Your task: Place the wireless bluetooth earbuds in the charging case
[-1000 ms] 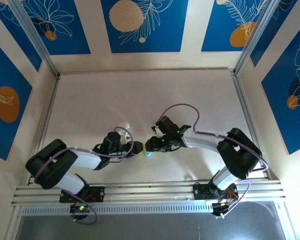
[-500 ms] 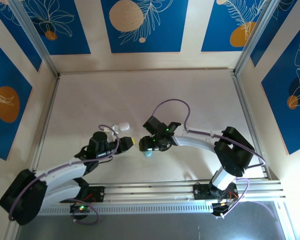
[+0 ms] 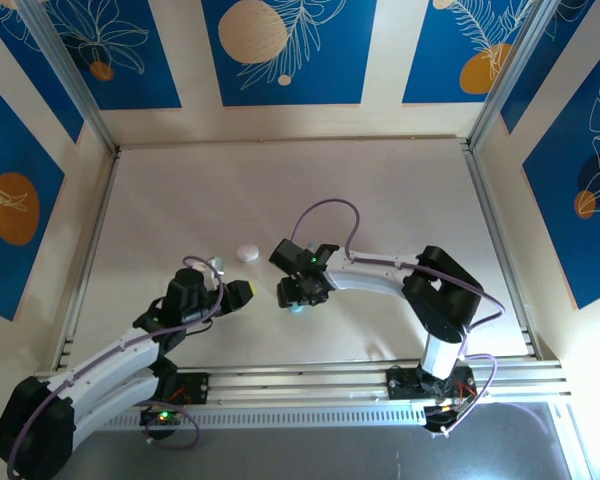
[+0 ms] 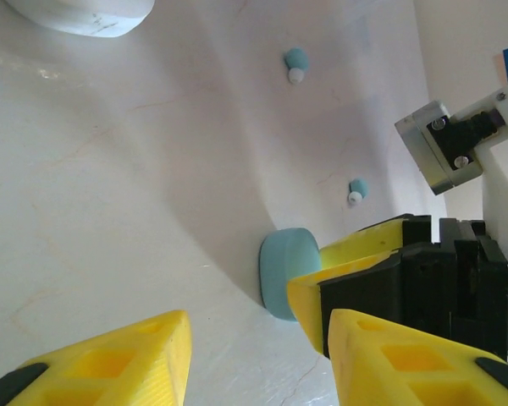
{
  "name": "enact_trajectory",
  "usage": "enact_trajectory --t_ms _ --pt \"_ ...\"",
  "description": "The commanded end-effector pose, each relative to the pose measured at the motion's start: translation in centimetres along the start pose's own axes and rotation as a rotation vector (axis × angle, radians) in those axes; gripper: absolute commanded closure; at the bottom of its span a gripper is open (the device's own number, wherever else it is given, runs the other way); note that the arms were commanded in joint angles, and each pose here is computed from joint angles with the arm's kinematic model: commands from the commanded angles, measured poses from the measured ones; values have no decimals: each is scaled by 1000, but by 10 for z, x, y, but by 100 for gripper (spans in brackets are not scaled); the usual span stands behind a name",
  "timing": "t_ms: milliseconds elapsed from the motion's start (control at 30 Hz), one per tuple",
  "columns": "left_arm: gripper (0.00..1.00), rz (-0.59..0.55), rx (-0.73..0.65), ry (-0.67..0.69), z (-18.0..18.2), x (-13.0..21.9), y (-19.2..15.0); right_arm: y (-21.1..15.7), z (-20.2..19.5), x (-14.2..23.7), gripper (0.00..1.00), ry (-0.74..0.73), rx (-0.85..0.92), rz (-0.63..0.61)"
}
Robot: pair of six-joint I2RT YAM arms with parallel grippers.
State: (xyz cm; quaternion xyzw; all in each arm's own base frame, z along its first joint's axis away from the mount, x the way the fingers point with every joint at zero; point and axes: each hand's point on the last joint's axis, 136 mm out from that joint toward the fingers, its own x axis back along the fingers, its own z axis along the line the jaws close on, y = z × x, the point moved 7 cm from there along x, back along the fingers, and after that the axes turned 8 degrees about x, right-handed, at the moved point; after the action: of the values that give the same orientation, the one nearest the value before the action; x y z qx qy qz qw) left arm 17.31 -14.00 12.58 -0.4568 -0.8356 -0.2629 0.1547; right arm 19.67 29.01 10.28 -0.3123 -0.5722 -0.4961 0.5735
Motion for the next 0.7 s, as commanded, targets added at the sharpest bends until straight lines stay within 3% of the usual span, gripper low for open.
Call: enact_trajectory --t_ms 0,167,500,667 --pt "54 5 -7 7 5 -1 -1 1 2 0 42 -36 3 16" --pt "54 9 -6 5 5 -1 -1 0 3 -2 46 -44 7 19" --pt "54 74 3 -33 2 -8 -5 2 5 9 64 -21 11 -13" --pt "57 127 19 -89 -4 -16 -8 2 5 18 66 51 15 -59"
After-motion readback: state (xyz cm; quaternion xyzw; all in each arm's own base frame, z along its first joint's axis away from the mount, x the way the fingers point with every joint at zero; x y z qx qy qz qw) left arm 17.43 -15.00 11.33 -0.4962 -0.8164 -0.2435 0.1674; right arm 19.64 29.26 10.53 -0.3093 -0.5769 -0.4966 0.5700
